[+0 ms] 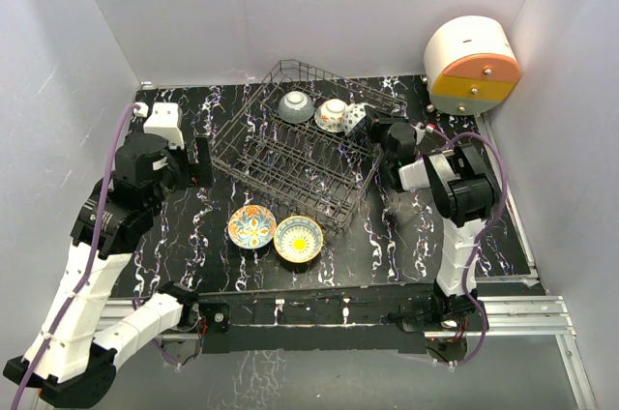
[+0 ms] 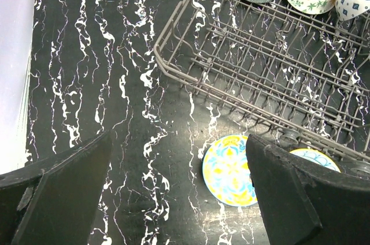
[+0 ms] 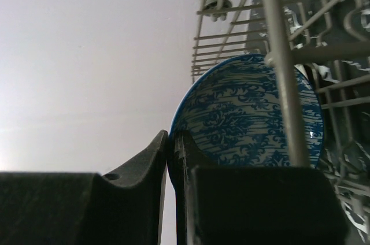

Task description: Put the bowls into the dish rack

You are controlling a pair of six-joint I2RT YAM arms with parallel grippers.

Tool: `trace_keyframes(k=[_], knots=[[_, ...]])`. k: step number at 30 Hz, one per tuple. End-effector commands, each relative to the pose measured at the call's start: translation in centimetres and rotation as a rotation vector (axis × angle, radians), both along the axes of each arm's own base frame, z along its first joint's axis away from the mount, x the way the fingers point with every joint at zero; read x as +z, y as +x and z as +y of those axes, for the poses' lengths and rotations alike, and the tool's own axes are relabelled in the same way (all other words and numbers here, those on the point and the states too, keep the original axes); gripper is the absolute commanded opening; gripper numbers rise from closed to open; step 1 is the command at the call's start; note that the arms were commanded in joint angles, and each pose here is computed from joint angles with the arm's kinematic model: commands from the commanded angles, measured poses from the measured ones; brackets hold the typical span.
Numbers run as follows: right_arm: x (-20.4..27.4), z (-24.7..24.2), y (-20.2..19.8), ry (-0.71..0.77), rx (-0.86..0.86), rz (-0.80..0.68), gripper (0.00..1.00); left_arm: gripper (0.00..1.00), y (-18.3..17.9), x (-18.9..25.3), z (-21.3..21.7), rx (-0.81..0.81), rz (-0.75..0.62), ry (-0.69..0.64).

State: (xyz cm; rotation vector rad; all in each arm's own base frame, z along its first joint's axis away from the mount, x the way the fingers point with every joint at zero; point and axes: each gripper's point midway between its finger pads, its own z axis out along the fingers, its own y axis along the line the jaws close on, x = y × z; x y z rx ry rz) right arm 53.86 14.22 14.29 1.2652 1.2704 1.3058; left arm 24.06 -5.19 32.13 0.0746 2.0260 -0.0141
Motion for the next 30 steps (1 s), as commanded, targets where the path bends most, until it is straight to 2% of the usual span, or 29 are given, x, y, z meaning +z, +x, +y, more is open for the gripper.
trace_keyframes(k=[1, 7, 14, 16, 24, 30], knots=[[-5.3, -1.7, -1.3, -0.045, -0.057, 0.259, 0.08, 0.97, 0.1, 1.5, -0.3, -0.018, -0.047, -0.014], [-5.1, -1.9, -0.8, -0.075, -0.064, 0.337, 0.13, 0.97, -0.2, 1.9, 0.0, -0.012, -0.055, -0.019], [-5.4, -1.6, -0.7, -0.073, -0.043, 0.361, 0.12, 0.97, -0.8, 2.0, 0.3, -0.003, -0.056, -0.027], [-4.5, -1.6, -0.4, -0.079, -0.046, 0.310, 0.08, 0.97, -0.9, 2.0, 0.3, -0.003, -0.055, -0.028], [0.5, -2.1, 0.9, -0.077, -0.086, -0.032, 0.08, 0.97, -1.2, 2.1, 0.4, -0.002, -0.052, -0.030], [1.9, -2.5, 1.6, -0.113, -0.115, -0.115, 0.08, 0.97, -1.2, 2.4, 0.4, -0.002, -0.055, -0.032]])
